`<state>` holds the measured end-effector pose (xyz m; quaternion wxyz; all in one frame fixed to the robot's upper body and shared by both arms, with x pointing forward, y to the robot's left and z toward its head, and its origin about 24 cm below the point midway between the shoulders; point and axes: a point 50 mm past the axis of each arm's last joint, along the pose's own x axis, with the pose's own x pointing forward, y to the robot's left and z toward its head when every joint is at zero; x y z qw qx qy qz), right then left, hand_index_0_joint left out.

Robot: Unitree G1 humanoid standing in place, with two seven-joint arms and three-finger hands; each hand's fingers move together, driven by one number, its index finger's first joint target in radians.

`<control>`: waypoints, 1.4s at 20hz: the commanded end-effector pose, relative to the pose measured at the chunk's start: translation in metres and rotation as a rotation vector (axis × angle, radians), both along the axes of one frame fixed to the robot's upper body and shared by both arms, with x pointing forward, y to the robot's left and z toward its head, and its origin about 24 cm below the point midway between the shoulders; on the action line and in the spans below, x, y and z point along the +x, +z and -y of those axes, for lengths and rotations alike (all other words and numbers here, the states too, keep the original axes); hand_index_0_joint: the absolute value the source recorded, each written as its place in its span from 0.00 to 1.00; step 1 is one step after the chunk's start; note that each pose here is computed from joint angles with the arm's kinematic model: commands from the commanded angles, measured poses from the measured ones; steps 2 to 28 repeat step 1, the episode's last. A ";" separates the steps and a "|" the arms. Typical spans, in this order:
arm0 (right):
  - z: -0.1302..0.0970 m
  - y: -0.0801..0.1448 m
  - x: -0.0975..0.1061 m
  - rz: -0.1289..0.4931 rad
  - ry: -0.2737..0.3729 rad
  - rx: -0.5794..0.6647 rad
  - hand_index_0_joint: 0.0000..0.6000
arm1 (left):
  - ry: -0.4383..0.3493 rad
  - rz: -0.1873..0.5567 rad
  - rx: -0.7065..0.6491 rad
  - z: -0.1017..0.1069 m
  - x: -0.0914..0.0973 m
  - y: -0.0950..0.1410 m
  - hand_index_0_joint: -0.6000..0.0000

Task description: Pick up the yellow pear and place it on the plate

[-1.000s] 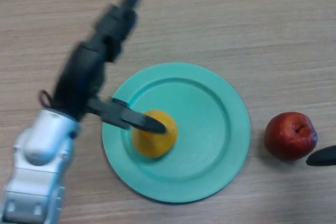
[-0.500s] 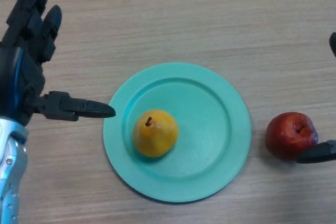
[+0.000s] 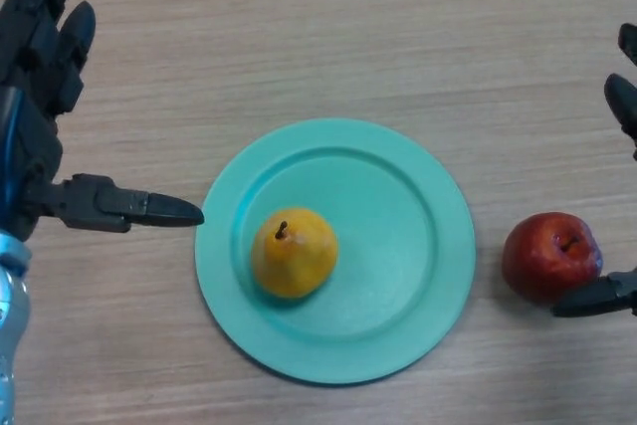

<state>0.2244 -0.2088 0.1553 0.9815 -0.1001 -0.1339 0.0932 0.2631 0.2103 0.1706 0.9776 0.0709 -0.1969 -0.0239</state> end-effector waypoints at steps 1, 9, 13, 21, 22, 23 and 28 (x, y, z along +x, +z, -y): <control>0.004 0.033 -0.009 0.227 0.016 -0.031 0.00 | 0.049 0.182 0.063 -0.010 -0.013 0.032 1.00; 0.004 0.033 -0.009 0.227 0.016 -0.031 0.00 | 0.049 0.182 0.063 -0.010 -0.013 0.032 1.00; 0.004 0.033 -0.009 0.227 0.016 -0.031 0.00 | 0.049 0.182 0.063 -0.010 -0.013 0.032 1.00; 0.004 0.033 -0.009 0.227 0.016 -0.031 0.00 | 0.049 0.182 0.063 -0.010 -0.013 0.032 1.00; 0.004 0.033 -0.009 0.227 0.016 -0.031 0.00 | 0.049 0.182 0.063 -0.010 -0.013 0.032 1.00; 0.004 0.033 -0.009 0.227 0.016 -0.031 0.00 | 0.049 0.182 0.063 -0.010 -0.013 0.032 1.00; 0.004 0.033 -0.009 0.227 0.016 -0.031 0.00 | 0.049 0.182 0.063 -0.010 -0.013 0.032 1.00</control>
